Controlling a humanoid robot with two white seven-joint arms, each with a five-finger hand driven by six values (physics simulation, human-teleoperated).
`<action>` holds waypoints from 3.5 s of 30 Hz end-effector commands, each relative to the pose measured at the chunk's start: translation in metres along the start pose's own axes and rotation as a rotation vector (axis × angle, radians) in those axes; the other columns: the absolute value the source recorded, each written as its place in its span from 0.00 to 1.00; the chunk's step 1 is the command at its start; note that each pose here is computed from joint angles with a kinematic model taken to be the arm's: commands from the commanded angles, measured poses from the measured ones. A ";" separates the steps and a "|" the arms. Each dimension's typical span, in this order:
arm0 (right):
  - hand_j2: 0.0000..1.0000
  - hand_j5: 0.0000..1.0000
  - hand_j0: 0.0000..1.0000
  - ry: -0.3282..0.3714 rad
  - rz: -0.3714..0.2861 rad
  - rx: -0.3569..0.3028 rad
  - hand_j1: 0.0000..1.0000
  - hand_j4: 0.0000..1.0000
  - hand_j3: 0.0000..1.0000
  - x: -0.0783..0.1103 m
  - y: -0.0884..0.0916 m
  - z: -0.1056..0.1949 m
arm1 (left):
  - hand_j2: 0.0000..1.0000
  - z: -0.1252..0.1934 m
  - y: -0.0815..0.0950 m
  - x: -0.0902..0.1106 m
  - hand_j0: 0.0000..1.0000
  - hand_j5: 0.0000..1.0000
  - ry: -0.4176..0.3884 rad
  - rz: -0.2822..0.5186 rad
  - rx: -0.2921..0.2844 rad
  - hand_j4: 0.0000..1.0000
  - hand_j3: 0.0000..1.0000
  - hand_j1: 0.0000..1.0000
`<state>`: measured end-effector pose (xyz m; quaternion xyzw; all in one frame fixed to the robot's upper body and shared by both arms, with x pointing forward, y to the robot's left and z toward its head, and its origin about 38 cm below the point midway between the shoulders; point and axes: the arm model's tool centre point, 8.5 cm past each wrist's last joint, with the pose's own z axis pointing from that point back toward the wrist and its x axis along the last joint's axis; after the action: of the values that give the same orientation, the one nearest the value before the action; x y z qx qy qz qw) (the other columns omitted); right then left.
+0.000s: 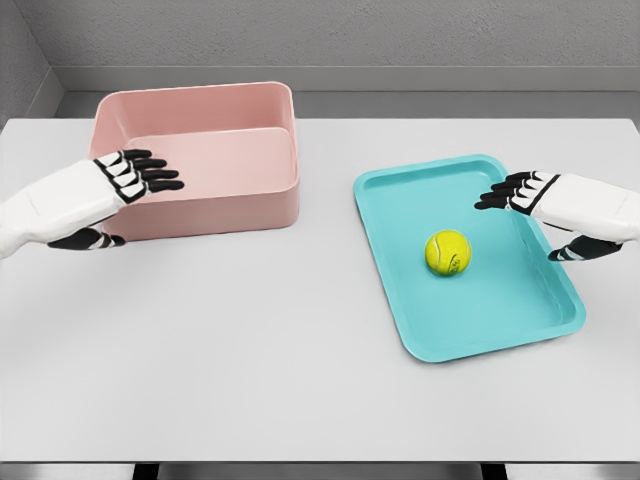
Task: Put the tennis from the blue tray into the pink basket with both arms
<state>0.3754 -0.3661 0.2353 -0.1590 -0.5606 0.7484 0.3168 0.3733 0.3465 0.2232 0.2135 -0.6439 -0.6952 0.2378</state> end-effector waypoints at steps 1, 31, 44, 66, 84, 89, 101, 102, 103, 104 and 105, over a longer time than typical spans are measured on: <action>1.00 1.00 1.00 0.000 -0.005 0.013 1.00 1.00 1.00 0.000 0.001 0.000 | 1.00 0.001 0.000 0.001 1.00 1.00 -0.005 -0.005 -0.007 1.00 1.00 1.00; 1.00 1.00 1.00 -0.112 0.039 0.097 1.00 1.00 1.00 0.017 0.025 -0.092 | 1.00 0.011 -0.005 0.002 1.00 1.00 -0.001 -0.012 -0.125 1.00 1.00 1.00; 1.00 1.00 1.00 -0.070 0.030 0.126 1.00 1.00 1.00 0.004 0.037 -0.101 | 1.00 0.013 -0.011 0.004 1.00 1.00 0.000 0.007 -0.130 1.00 1.00 1.00; 1.00 1.00 1.00 -0.085 0.022 0.140 1.00 1.00 1.00 0.009 0.043 -0.108 | 1.00 0.013 -0.014 0.006 1.00 1.00 -0.002 0.038 -0.121 1.00 1.00 1.00; 1.00 1.00 1.00 -0.062 0.008 0.158 1.00 1.00 1.00 0.002 0.051 -0.105 | 1.00 0.015 -0.012 0.005 1.00 1.00 0.002 0.043 -0.119 1.00 1.00 1.00; 1.00 1.00 1.00 -0.064 0.008 0.157 1.00 1.00 1.00 0.003 0.051 -0.106 | 1.00 0.015 -0.012 0.005 1.00 1.00 0.002 0.043 -0.119 1.00 1.00 1.00; 0.74 0.74 0.74 -0.060 0.012 0.181 0.74 0.74 0.74 0.002 0.053 -0.105 | 1.00 0.015 -0.012 0.005 1.00 1.00 0.002 0.042 -0.120 1.00 1.00 1.00; 0.72 0.72 0.72 -0.060 0.012 0.183 0.72 0.72 0.72 0.002 0.053 -0.105 | 1.00 0.015 -0.012 0.005 1.00 1.00 0.002 0.043 -0.119 1.00 1.00 1.00; 0.72 0.72 0.72 -0.060 0.013 0.184 0.72 0.72 0.72 0.002 0.053 -0.105 | 1.00 0.015 -0.011 0.005 1.00 1.00 0.003 0.043 -0.118 1.00 1.00 1.00; 0.70 0.70 0.70 -0.060 0.013 0.187 0.70 0.70 0.70 0.002 0.054 -0.105 | 1.00 0.015 -0.012 0.005 1.00 1.00 0.002 0.043 -0.119 1.00 1.00 1.00; 0.70 0.70 0.70 -0.060 0.013 0.189 0.70 0.70 0.70 0.002 0.054 -0.105 | 1.00 0.015 -0.012 0.005 1.00 1.00 0.002 0.043 -0.119 1.00 1.00 1.00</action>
<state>0.4199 -0.2959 0.1512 -0.1094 -0.4989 0.8023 0.3089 0.3597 0.3560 0.2121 0.1864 -0.6038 -0.7287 0.2642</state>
